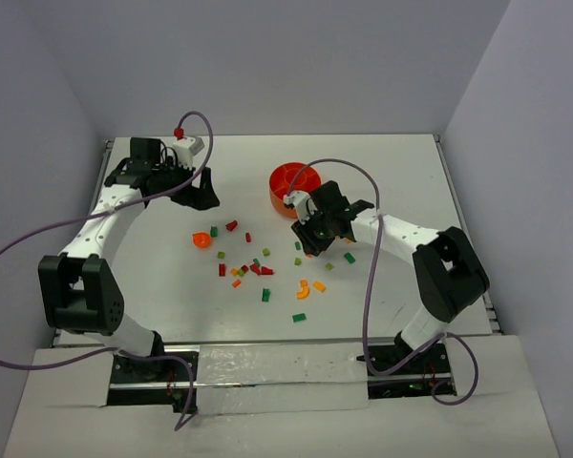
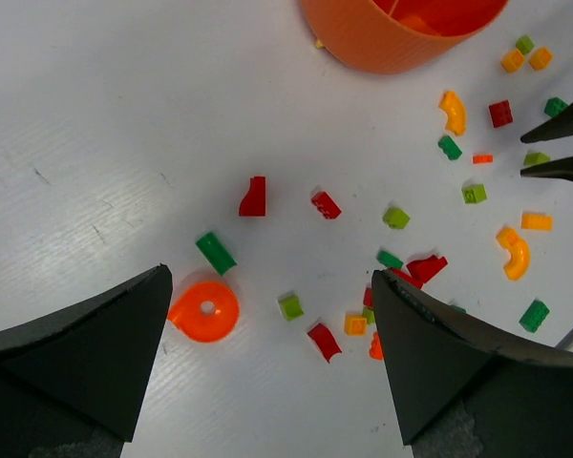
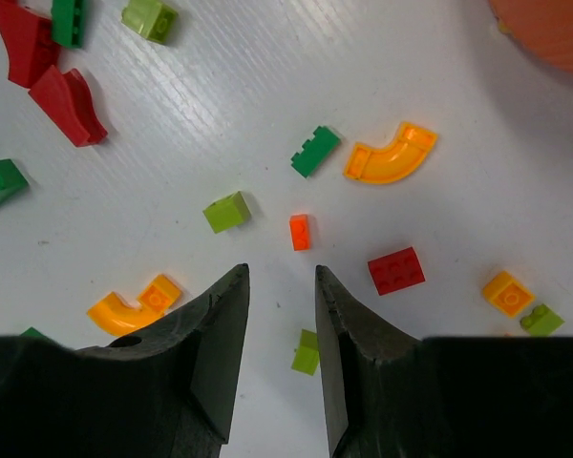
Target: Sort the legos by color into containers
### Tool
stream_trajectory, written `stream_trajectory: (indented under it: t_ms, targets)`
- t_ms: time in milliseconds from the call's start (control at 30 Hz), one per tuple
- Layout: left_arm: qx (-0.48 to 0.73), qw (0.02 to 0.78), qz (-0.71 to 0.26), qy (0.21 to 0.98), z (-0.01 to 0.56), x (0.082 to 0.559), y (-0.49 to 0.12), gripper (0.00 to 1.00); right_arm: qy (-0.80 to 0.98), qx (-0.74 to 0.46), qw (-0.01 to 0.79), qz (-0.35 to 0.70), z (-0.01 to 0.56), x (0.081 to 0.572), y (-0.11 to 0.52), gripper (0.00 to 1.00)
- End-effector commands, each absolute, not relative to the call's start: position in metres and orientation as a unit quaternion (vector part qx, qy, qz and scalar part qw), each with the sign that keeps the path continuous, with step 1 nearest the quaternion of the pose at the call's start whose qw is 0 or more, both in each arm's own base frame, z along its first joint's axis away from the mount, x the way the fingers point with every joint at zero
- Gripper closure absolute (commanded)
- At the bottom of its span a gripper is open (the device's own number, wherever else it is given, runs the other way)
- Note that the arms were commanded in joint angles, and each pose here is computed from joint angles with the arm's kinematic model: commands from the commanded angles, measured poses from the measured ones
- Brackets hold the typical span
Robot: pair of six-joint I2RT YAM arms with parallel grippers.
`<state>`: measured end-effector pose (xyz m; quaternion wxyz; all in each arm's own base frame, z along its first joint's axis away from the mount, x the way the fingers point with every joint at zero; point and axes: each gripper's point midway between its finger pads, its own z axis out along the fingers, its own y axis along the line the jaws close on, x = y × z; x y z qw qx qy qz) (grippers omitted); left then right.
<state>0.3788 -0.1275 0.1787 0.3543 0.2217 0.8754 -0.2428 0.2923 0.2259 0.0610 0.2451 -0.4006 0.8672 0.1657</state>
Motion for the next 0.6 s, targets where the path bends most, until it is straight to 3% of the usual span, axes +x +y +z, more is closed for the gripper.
stream_trajectory:
  t_ms: [0, 333, 567]
  targets:
    - [0.249, 0.392, -0.256, 0.848, 0.196, 0.369, -0.133, 0.05, 0.865, -0.401, 0.261, 0.150, 0.073, 0.306, 0.228, 0.59]
    - [0.232, 0.397, -0.269, 0.846, 0.196, 0.362, -0.136, 0.04, 0.864, -0.424, 0.227, 0.149, 0.051, 0.302, 0.227, 0.59]
    - [0.243, 0.397, -0.256, 0.847, 0.202, 0.358, -0.132, 0.04, 0.864, -0.424, 0.222, 0.155, 0.047, 0.316, 0.238, 0.53]
